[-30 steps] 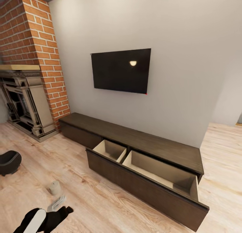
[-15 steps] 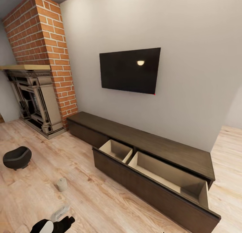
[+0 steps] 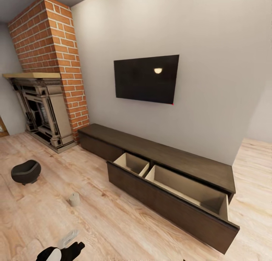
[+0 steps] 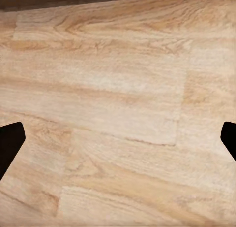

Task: Place each of the two pumpkins and all three candles from the living room inside a cabinet in the living room (use any cabinet), then make sure every cabinet is closed, and position the cauldron so it is next to a table in the living room.

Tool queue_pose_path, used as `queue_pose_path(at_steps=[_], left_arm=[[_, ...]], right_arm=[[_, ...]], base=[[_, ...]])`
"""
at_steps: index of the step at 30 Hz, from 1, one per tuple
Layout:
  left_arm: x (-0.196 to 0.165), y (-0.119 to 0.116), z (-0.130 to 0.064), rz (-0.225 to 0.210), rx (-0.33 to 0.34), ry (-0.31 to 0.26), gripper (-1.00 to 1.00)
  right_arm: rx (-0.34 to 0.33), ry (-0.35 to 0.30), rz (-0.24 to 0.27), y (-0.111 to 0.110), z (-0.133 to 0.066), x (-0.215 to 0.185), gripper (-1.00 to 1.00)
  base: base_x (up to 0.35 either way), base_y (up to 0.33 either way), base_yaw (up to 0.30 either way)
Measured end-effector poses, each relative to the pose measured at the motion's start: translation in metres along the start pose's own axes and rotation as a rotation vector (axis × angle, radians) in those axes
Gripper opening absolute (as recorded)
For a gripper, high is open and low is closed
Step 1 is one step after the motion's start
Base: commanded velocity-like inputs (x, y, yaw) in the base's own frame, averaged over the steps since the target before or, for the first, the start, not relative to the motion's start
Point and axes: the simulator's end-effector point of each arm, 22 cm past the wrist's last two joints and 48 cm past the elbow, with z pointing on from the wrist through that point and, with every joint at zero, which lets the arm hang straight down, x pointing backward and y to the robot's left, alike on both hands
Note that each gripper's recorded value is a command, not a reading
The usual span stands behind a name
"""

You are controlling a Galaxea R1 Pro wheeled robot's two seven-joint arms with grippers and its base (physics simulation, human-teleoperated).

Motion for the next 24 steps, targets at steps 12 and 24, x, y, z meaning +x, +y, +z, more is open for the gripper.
queue_pose_path(at_steps=[12,24], left_arm=[[0.0,-0.005,0.0,0.001,0.025,-0.001,1.0],[0.007,-0.02,-0.001,-0.017,0.054,0.018,1.0]], right_arm=[[-0.004,0.023,-0.085,-0.001,-0.001,0.019,1.0],[0.022,0.022,-0.074,-0.013,-0.003,0.027,1.0]], base=[[-0.018,0.011,0.0],[0.02,0.0,0.0]])
